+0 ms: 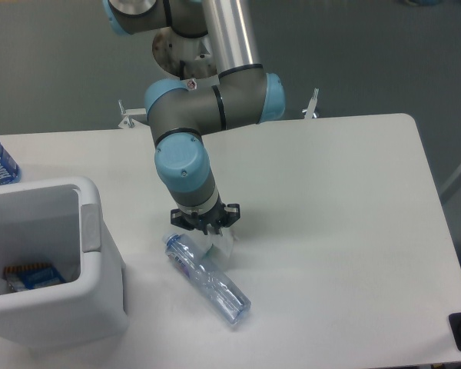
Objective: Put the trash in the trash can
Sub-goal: 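Close the gripper on the crumpled white tissue, then lift the tissue and carry it over the white bin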
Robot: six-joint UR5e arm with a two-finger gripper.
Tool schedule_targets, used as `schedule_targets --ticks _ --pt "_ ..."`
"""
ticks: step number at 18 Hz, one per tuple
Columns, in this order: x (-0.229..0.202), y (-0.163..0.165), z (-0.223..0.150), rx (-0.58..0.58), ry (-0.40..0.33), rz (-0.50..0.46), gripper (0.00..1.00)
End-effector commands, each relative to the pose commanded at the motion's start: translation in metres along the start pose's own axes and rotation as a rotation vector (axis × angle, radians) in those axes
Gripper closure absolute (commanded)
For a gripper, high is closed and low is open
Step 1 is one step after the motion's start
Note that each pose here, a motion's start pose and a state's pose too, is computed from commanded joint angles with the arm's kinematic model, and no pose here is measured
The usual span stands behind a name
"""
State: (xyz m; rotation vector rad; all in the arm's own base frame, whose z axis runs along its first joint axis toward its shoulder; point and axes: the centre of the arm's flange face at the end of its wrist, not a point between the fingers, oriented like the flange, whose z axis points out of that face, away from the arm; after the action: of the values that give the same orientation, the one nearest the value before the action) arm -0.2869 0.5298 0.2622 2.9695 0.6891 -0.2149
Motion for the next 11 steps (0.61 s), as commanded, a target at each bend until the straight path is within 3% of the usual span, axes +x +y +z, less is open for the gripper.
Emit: schedule_targets --ticks 3,6,9,11 --pt "-0.001 0.002 -0.010 0.015 -0.004 0.010 1.00" --pt "-0.004 0.008 -0.029 0.041 -0.014 0.121 1.00" --pt "-0.024 0.017 -0.088 0.149 -0.050 0.222 1.00" --pt "-0.050 0.021 -0.138 0.243 -0.081 0.204 1.00"
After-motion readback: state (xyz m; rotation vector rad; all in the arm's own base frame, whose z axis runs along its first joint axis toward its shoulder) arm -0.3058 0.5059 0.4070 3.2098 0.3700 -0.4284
